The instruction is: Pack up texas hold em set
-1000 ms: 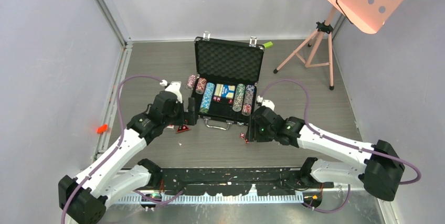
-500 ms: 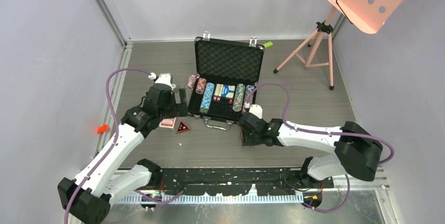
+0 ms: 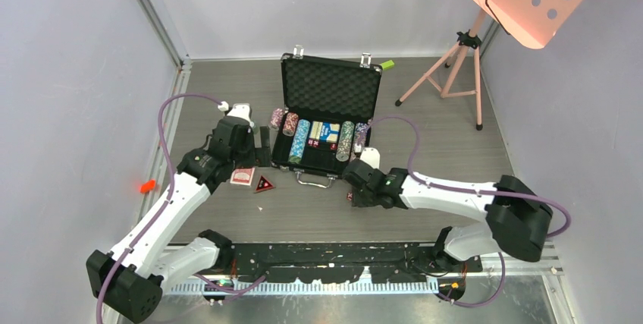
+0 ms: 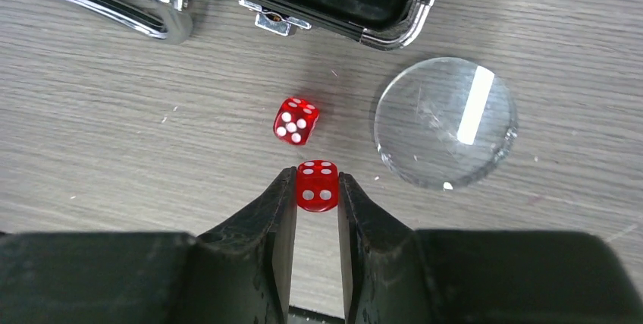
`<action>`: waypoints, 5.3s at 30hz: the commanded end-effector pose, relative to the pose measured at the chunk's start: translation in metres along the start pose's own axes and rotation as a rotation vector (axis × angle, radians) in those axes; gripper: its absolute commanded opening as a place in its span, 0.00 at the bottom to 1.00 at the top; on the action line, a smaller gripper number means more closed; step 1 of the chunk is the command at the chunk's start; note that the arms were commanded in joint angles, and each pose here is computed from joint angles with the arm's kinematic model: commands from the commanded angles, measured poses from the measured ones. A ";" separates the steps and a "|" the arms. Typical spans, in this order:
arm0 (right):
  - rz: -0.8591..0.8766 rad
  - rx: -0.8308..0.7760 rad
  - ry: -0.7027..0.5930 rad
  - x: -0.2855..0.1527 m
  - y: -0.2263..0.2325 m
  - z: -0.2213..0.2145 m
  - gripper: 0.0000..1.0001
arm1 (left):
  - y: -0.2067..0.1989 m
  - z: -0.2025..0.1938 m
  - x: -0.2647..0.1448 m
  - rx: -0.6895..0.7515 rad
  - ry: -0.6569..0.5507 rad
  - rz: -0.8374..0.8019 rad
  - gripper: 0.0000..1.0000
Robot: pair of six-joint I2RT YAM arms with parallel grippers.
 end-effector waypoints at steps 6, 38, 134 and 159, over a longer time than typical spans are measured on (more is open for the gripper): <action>0.056 0.104 -0.165 -0.055 0.008 0.045 0.25 | -0.006 0.016 -0.005 0.034 -0.041 -0.041 0.96; -0.024 0.309 -0.215 0.079 0.079 0.208 0.19 | 0.004 0.016 -0.002 0.160 -0.052 -0.005 0.93; 0.057 0.338 -0.121 0.013 0.047 0.198 0.53 | 0.003 0.014 -0.005 0.172 -0.061 -0.030 0.92; -0.065 0.337 -0.131 -0.009 0.023 0.047 0.43 | 0.001 0.012 -0.005 0.172 -0.054 -0.042 0.92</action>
Point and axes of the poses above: each gripper's point midway between its finger pads, its own x axis out along the fingers, its own y axis along the line the jaws close on, z = x × y, the point moved 3 cm from there along -x, back along the fingers, and after that the axes turned 3 degrees about -x, right-handed, at the moved point
